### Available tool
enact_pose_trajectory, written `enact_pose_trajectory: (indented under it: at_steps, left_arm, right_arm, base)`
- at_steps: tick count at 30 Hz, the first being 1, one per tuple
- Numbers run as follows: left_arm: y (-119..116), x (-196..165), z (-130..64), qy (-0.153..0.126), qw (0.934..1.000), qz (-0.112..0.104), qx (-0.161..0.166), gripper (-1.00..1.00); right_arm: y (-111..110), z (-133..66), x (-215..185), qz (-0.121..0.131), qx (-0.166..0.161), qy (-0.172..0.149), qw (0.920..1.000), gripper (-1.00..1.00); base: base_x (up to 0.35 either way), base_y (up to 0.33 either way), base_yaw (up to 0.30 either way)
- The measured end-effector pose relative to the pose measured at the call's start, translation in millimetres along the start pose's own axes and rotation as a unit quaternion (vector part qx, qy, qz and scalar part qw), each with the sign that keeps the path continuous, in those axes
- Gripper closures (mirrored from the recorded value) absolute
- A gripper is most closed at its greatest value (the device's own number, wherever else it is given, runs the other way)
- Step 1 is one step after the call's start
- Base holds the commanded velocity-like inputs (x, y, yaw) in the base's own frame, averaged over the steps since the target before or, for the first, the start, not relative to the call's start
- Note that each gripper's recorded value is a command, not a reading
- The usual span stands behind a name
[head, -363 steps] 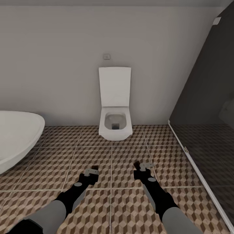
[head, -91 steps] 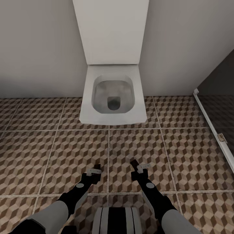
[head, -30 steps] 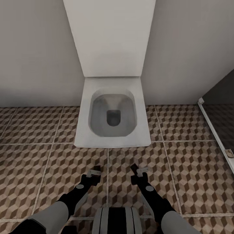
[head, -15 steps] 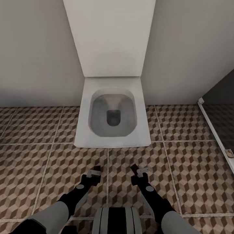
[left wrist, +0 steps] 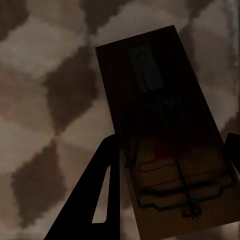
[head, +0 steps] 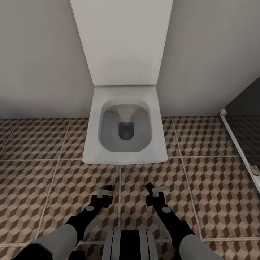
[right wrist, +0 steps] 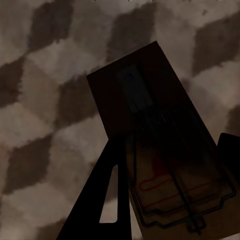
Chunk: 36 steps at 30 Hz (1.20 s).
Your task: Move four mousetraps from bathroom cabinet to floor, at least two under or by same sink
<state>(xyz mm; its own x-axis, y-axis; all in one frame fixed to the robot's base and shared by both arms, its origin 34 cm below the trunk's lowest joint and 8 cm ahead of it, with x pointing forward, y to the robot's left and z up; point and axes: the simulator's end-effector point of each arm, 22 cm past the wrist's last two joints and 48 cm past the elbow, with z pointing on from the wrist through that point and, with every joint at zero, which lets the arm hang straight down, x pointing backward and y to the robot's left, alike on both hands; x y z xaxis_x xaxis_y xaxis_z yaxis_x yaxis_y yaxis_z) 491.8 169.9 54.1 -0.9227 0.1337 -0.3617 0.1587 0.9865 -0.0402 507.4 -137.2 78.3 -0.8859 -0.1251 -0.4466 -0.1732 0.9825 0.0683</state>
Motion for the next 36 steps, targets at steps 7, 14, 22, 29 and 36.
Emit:
enact_pose_trajectory:
  at_steps: [7, 14, 22, 29, 36]
  left_arm:
    - [-0.8, 0.3, 0.0, 0.0, 1.0, 0.0, 0.0, 1.0]
    - [-0.8, 0.3, 0.0, 0.0, 1.0, 0.0, 0.0, 1.0]
    - [-0.8, 0.3, 0.0, 0.0, 1.0, 0.0, 0.0, 1.0]
    - [-0.8, 0.3, 0.0, 0.0, 1.0, 0.0, 0.0, 1.0]
    - [-0.8, 0.3, 0.0, 0.0, 1.0, 0.0, 0.0, 1.0]
  right_arm:
    - [7.1, -0.2, -5.6, -0.016, -0.01, -0.011, 0.9998, 1.0]
    - [13.9, -0.6, -7.4, -0.03, -0.018, -0.015, 0.9993, 1.0]
    - [15.1, -0.7, -8.0, -0.032, -0.019, -0.016, 0.9992, 1.0]
    - [15.1, -0.7, -8.0, -0.032, -0.019, -0.016, 0.9992, 1.0]
    - [15.2, -0.7, -7.9, -0.033, -0.019, -0.016, 0.9992, 1.0]
  base:
    - [0.0, 0.0, 0.0]
    - [0.0, 0.0, 0.0]
    - [0.0, 0.0, 0.0]
    - [0.0, 0.0, 0.0]
    - [0.0, 0.0, 0.0]
